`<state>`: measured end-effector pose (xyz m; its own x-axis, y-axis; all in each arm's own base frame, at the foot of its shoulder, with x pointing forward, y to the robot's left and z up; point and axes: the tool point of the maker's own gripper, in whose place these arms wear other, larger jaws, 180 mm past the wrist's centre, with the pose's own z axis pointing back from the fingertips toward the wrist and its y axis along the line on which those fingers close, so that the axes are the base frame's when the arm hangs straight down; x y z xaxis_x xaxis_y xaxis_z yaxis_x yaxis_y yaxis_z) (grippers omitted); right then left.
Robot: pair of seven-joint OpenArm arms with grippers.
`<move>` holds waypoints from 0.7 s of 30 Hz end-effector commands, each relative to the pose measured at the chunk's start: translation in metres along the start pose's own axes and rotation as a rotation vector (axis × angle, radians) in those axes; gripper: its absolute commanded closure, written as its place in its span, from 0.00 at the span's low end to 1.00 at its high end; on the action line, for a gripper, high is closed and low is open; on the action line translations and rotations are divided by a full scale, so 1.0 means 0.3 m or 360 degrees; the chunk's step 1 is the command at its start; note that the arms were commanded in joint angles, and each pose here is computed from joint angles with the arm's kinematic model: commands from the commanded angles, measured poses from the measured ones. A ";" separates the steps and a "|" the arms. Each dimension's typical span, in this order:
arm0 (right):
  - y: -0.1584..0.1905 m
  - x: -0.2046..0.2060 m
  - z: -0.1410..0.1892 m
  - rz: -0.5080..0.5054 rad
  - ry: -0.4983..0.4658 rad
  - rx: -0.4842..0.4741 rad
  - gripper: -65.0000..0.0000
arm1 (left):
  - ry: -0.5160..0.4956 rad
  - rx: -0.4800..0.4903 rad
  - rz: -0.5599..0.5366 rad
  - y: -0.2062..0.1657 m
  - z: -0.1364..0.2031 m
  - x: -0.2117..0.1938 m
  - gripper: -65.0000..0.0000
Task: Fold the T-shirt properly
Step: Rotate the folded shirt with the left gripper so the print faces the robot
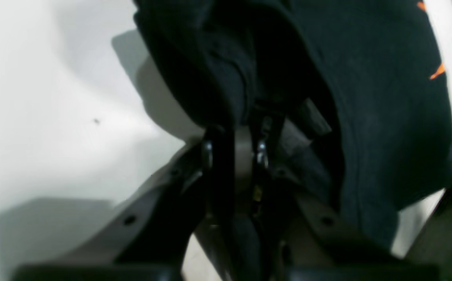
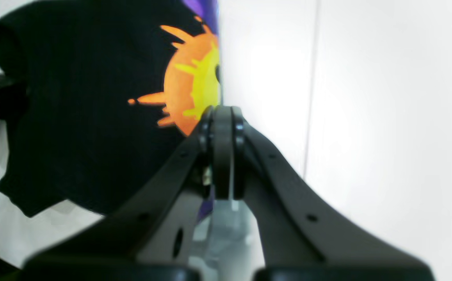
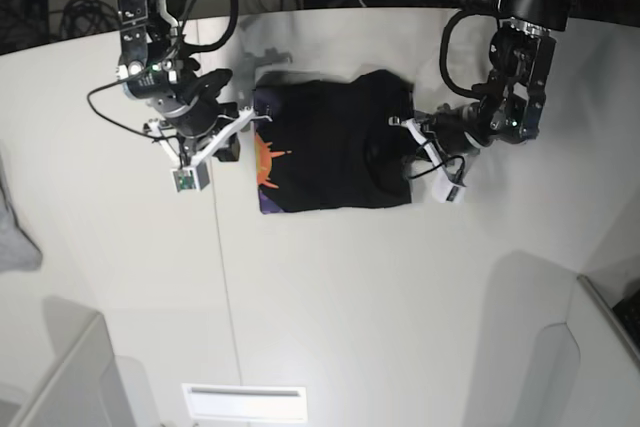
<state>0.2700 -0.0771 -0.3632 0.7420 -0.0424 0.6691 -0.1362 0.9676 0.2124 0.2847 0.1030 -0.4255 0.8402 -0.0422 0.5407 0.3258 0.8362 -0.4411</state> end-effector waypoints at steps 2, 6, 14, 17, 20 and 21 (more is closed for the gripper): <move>0.002 0.035 0.012 0.0010 -0.0073 0.0006 1.00 | 0.0072 0.0031 -0.0163 0.004 0.018 0.016 1.00; 0.000 0.000 0.017 -0.0001 -0.0040 0.0003 1.00 | 0.0178 0.0016 -0.0395 -0.019 0.026 0.020 1.00; -0.105 -0.036 0.065 -0.0103 -0.0038 -0.0131 1.00 | 0.0363 0.0208 -0.0895 0.037 0.013 0.038 1.00; -0.150 -0.060 0.083 -0.0142 -0.0042 -0.0191 1.00 | 0.0432 0.0329 -0.1158 0.071 0.005 0.038 1.00; -0.174 -0.099 0.101 -0.0223 -0.0069 -0.0238 1.00 | 0.0505 0.0349 -0.1475 0.066 -0.017 0.053 1.00; -0.186 -0.112 0.109 -0.0242 -0.0071 -0.0258 1.00 | 0.0533 0.0364 -0.1589 0.063 -0.023 0.059 1.00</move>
<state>0.2236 -0.1370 -0.3846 0.7452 -0.1993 0.6364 0.0944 0.9762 0.1952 0.3079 0.0921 -0.4239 0.3014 -0.8538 0.4245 0.8808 0.4198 0.2191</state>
